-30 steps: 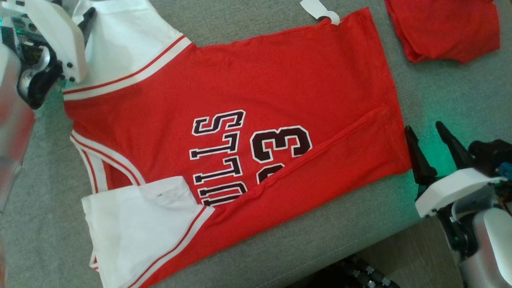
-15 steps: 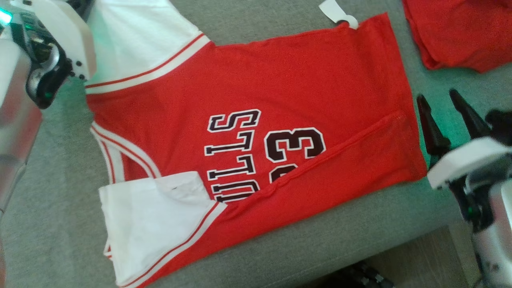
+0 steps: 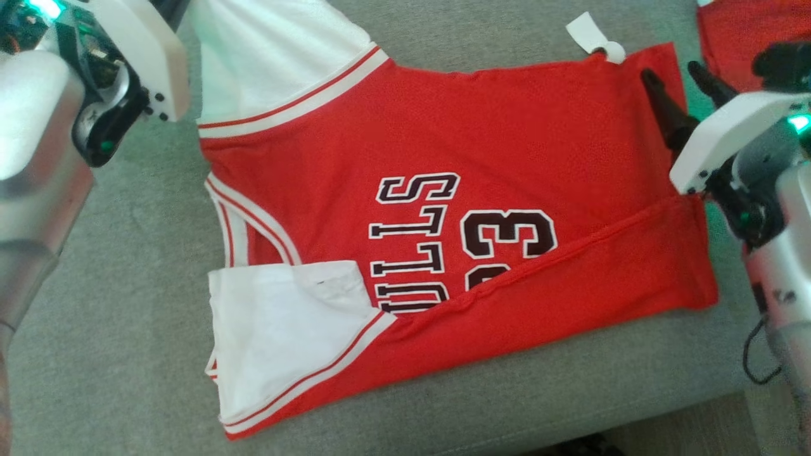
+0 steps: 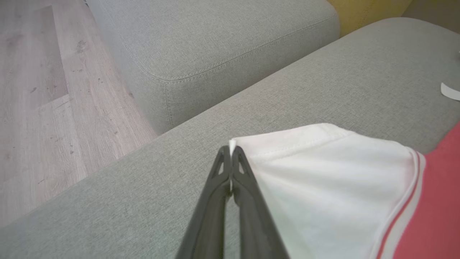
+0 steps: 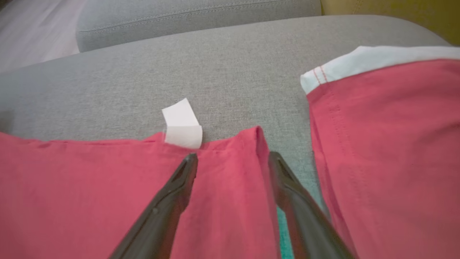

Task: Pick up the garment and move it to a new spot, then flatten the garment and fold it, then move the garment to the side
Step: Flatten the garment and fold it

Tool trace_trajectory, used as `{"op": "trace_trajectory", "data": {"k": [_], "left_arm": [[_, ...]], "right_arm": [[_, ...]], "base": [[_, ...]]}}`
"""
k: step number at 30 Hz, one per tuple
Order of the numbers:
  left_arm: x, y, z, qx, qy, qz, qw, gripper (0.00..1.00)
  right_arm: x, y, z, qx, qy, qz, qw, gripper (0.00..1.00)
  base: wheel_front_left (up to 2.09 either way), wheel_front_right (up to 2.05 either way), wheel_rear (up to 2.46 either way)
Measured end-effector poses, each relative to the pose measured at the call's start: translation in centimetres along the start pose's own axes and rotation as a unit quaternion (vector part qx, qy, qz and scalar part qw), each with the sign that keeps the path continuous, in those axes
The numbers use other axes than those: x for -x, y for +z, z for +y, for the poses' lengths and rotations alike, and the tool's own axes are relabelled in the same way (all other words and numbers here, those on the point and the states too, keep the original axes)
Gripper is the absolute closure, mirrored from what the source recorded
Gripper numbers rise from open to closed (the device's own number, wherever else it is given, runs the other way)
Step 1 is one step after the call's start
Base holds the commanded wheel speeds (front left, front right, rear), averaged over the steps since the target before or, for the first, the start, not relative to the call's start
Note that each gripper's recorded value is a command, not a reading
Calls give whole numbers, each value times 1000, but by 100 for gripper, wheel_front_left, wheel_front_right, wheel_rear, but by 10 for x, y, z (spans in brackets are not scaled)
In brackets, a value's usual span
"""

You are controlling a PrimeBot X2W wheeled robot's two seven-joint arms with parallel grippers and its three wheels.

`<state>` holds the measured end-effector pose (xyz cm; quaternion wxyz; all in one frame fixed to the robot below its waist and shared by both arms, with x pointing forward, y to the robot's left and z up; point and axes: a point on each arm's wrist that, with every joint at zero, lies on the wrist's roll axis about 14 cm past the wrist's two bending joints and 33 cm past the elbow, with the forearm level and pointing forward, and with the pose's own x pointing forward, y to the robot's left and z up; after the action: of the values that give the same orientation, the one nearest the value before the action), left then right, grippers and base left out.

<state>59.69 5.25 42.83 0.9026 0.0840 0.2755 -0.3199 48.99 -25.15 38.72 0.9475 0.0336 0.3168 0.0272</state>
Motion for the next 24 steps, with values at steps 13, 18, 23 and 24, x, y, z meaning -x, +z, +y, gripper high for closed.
{"op": "trace_trajectory", "data": {"k": [13, 18, 23, 24], "left_arm": [[6, 1, -2, 7, -5, -12, 1000, 100], [6, 1, 0, 9, -3, -14, 1000, 100], [8, -3, 1, 8, -1, -9, 1000, 100], [8, -4, 1, 10, 0, -8, 1000, 100]], "right_arm": [[-23, 9, 6, -17, 9, 34, 999, 47], [-25, 3, 6, -12, 9, 46, 999, 87], [-25, 4, 0, 0, 3, 43, 999, 100], [-25, 5, 0, 3, 3, 41, 999, 100]], "base": [[0, 0, 0], [0, 0, 0], [0, 0, 0], [0, 0, 0]]}}
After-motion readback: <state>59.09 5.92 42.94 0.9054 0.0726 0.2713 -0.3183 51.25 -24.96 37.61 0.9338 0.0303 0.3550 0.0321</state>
